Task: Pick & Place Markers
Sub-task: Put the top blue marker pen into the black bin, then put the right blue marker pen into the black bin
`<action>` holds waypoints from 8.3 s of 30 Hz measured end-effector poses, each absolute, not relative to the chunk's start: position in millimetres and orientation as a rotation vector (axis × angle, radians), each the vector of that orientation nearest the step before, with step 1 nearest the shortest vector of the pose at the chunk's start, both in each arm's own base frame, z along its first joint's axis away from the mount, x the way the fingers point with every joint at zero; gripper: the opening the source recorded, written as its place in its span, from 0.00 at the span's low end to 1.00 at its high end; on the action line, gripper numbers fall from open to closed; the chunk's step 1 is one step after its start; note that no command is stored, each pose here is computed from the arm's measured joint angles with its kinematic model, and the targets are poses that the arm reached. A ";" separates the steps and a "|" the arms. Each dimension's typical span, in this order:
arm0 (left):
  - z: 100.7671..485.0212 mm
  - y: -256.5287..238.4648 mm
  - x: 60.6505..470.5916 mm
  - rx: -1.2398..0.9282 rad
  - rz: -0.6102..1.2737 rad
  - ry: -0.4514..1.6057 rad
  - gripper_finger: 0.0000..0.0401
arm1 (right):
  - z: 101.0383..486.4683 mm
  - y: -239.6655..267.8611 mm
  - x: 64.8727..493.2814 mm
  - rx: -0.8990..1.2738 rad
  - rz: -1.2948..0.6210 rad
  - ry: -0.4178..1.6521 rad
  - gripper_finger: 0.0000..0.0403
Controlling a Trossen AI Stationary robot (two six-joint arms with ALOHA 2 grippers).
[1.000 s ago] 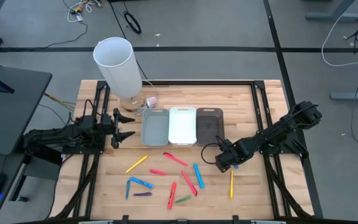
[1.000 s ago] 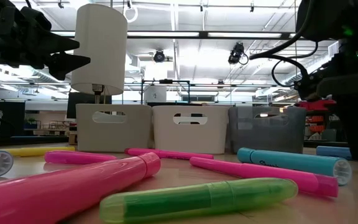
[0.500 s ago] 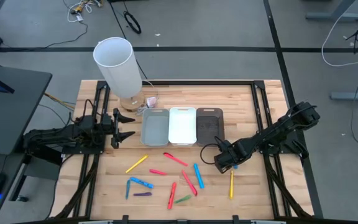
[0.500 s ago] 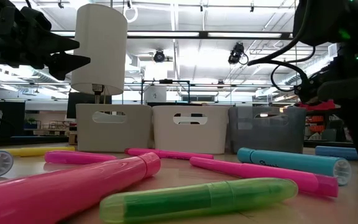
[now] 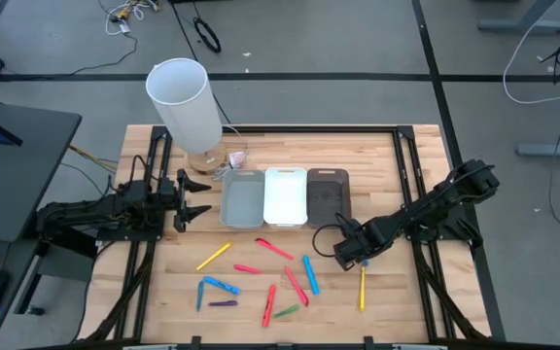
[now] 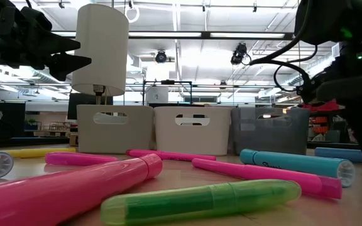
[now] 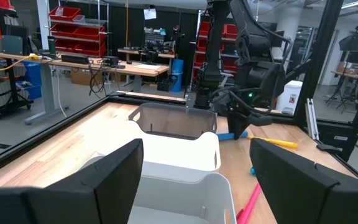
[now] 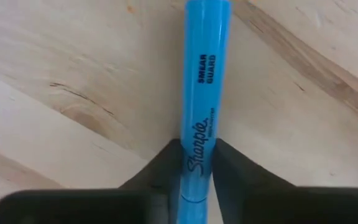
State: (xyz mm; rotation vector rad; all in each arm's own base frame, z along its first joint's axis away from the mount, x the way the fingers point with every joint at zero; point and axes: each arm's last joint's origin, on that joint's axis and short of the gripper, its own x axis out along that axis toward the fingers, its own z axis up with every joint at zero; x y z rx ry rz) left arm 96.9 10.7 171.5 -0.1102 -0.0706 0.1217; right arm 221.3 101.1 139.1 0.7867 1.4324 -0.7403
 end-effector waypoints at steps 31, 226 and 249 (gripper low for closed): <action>171.6 10.7 96.8 -0.110 0.122 -0.071 0.75 | 231.4 108.7 232.6 0.791 -0.635 1.487 0.14; 171.5 10.7 96.9 -0.110 0.122 -0.071 0.75 | 227.5 -61.7 324.2 1.198 -1.041 1.200 0.55; 171.6 10.7 96.8 -0.110 0.122 -0.071 0.75 | 317.1 -57.3 300.7 1.170 -1.025 1.219 0.55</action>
